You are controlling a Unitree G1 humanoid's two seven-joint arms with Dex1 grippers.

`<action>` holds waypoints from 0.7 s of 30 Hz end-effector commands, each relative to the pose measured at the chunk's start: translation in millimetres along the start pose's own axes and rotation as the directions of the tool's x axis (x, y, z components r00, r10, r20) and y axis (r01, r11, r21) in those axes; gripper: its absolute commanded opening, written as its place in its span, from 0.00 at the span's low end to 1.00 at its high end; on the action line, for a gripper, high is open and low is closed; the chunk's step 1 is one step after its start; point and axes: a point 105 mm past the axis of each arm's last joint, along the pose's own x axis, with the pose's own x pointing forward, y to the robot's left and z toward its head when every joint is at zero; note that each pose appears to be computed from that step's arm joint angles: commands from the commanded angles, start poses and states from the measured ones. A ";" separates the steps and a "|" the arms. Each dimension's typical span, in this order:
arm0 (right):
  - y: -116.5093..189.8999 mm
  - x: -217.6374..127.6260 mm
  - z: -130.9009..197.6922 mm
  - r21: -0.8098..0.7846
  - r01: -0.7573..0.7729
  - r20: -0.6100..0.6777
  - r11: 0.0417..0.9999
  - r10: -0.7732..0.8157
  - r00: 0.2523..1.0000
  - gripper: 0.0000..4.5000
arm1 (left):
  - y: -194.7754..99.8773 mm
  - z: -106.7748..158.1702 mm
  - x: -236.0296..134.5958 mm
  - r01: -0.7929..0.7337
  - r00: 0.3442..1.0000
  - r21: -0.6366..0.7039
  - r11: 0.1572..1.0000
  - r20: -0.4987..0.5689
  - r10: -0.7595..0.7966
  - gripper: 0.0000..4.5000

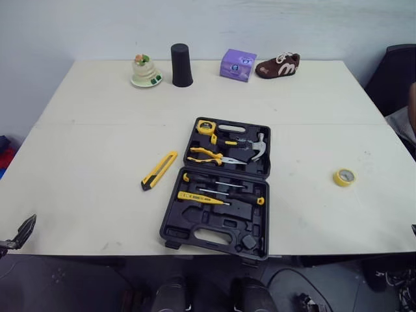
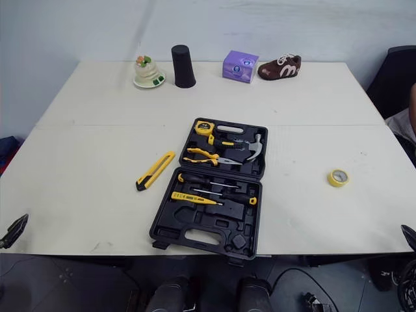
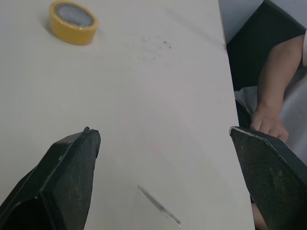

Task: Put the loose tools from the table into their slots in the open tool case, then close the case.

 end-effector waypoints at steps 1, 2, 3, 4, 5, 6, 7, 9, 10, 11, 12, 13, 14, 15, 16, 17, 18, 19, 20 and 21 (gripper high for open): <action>0.3 12.4 17.7 -0.030 -0.011 0.067 0.999 0.013 0.998 1.00 | -7.2 23.5 7.0 0.036 0.997 0.016 0.999 0.067 -0.036 0.98; 4.7 19.5 23.9 -0.025 -0.027 0.097 0.999 0.029 0.995 1.00 | -13.3 30.2 11.5 0.062 0.994 0.014 0.998 0.086 -0.063 0.98; 10.0 26.0 31.6 -0.022 -0.047 0.136 0.999 0.050 0.989 1.00 | -19.4 36.4 15.6 0.088 0.991 0.011 0.996 0.102 -0.089 0.98; 17.0 32.7 39.8 -0.008 -0.076 0.177 0.997 0.076 0.981 1.00 | -26.2 43.1 19.9 0.120 0.986 0.011 0.993 0.114 -0.121 0.98; 21.5 36.3 44.9 0.002 -0.095 0.201 0.996 0.092 0.975 1.00 | -30.3 46.9 22.4 0.140 0.983 0.011 0.990 0.119 -0.140 0.98; 33.7 44.6 56.8 0.005 -0.144 0.248 0.990 0.138 0.959 1.00 | -39.3 55.4 28.7 0.184 0.974 0.010 0.983 0.128 -0.184 0.98; 45.0 51.8 68.5 0.003 -0.187 0.291 0.982 0.178 0.940 1.00 | -49.1 62.5 34.5 0.234 0.964 0.009 0.972 0.130 -0.233 0.98; 66.7 63.1 92.2 0.000 -0.278 0.368 0.961 0.259 0.893 1.00 | -66.9 70.5 45.1 0.313 0.945 0.010 0.950 0.095 -0.313 0.98; 72.6 65.2 99.0 0.001 -0.305 0.386 0.952 0.281 0.879 1.00 | -70.9 70.9 48.1 0.327 0.942 0.009 0.945 0.073 -0.327 0.98; 84.4 67.8 110.3 -0.028 -0.360 0.410 0.933 0.339 0.847 1.00 | -77.2 70.8 53.0 0.351 0.936 0.010 0.936 0.034 -0.351 0.98; 95.7 70.6 124.9 -0.045 -0.409 0.448 0.911 0.384 0.807 1.00 | -88.5 75.4 57.6 0.394 0.919 0.005 0.919 0.019 -0.394 0.98; 105.4 72.2 137.7 -0.058 -0.451 0.481 0.891 0.421 0.769 1.00 | -100.7 80.5 61.0 0.438 0.899 -0.009 0.899 0.011 -0.437 0.98; 113.8 73.2 149.5 -0.077 -0.481 0.512 0.873 0.449 0.732 1.00 | -111.8 84.5 64.3 0.469 0.883 -0.035 0.882 0.001 -0.469 0.98; 120.5 74.2 158.4 -0.084 -0.506 0.534 0.859 0.467 0.704 1.00 | -121.0 88.1 67.1 0.491 0.870 -0.046 0.870 -0.006 -0.492 0.98; 129.1 75.1 167.5 -0.097 -0.531 0.559 0.842 0.488 0.671 1.00 | -129.6 92.1 71.3 0.500 0.865 -0.079 0.863 -0.009 -0.502 0.98; 137.1 75.8 175.6 -0.105 -0.554 0.580 0.826 0.504 0.640 1.00 | -136.7 95.3 75.9 0.501 0.863 -0.107 0.859 -0.012 -0.504 0.98; 144.3 76.3 182.5 -0.106 -0.577 0.599 0.810 0.515 0.613 1.00 | -144.2 98.6 79.3 0.511 0.856 -0.119 0.851 -0.012 -0.516 0.98; 151.3 76.5 188.0 -0.112 -0.594 0.614 0.797 0.525 0.589 1.00 | -152.5 100.8 82.0 0.530 0.844 -0.128 0.838 -0.016 -0.536 0.98; 158.5 76.5 191.8 -0.127 -0.610 0.621 0.782 0.542 0.566 1.00 | -159.0 101.2 85.2 0.540 0.836 -0.133 0.831 -0.026 -0.548 0.98; 166.1 76.0 195.1 -0.136 -0.629 0.629 0.765 0.557 0.542 1.00 | -166.8 100.8 88.8 0.554 0.825 -0.132 0.822 -0.042 -0.563 0.98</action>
